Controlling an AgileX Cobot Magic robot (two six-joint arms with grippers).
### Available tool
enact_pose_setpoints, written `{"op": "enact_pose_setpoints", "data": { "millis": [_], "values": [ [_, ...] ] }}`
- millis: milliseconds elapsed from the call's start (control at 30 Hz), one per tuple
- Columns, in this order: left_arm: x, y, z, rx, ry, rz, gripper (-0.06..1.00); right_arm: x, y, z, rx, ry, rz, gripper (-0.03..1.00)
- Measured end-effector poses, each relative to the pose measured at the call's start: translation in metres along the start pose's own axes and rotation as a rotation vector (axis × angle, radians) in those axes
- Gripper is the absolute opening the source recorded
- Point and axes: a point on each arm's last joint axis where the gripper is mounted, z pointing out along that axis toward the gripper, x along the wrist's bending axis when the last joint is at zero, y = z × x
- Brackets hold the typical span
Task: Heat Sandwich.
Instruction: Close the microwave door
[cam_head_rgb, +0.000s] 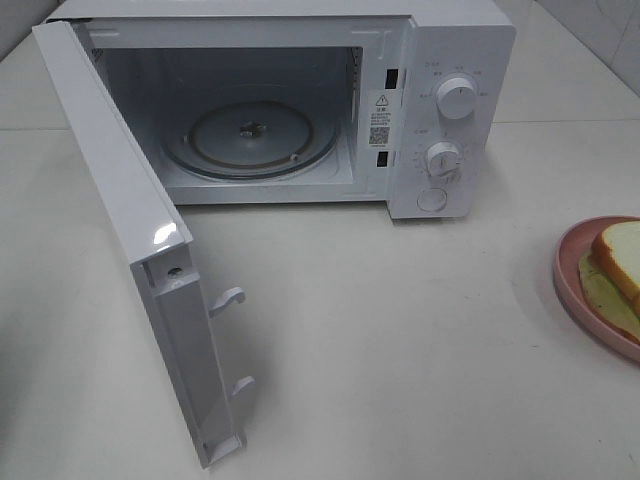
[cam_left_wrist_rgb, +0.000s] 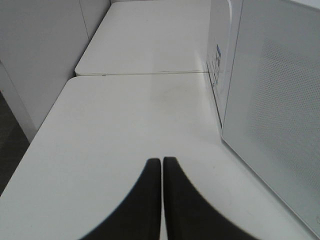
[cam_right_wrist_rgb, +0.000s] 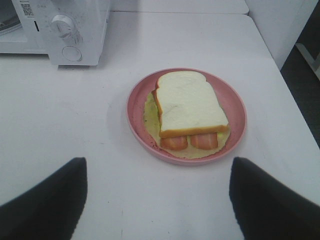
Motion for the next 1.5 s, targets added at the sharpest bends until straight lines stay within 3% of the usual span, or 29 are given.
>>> {"op": "enact_pose_setpoints", "data": {
  "millis": [233,433,567,733,867,1500],
  "values": [
    [0.000,0.006,0.029,-0.084,0.003,0.018,0.00,0.000,0.000,0.000,0.000,0.000,0.000,0.76],
    [-0.005,0.000,0.051,-0.078,-0.029,0.034,0.00,0.000,0.000,0.000,0.000,0.000,0.000,0.76],
    [-0.021,-0.009,0.070,-0.073,-0.118,0.089,0.00,0.000,0.000,0.000,0.000,0.000,0.000,0.76],
    [-0.032,-0.013,0.076,-0.070,-0.173,0.107,0.00,0.000,0.000,0.000,0.000,0.000,0.000,0.76],
    [-0.053,-0.021,0.088,-0.042,-0.272,0.147,0.00,0.000,0.000,0.000,0.000,0.000,0.000,0.76],
    [-0.102,-0.017,0.113,-0.043,-0.435,0.173,0.00,0.000,0.000,0.000,0.000,0.000,0.000,0.76]
  ]
}}
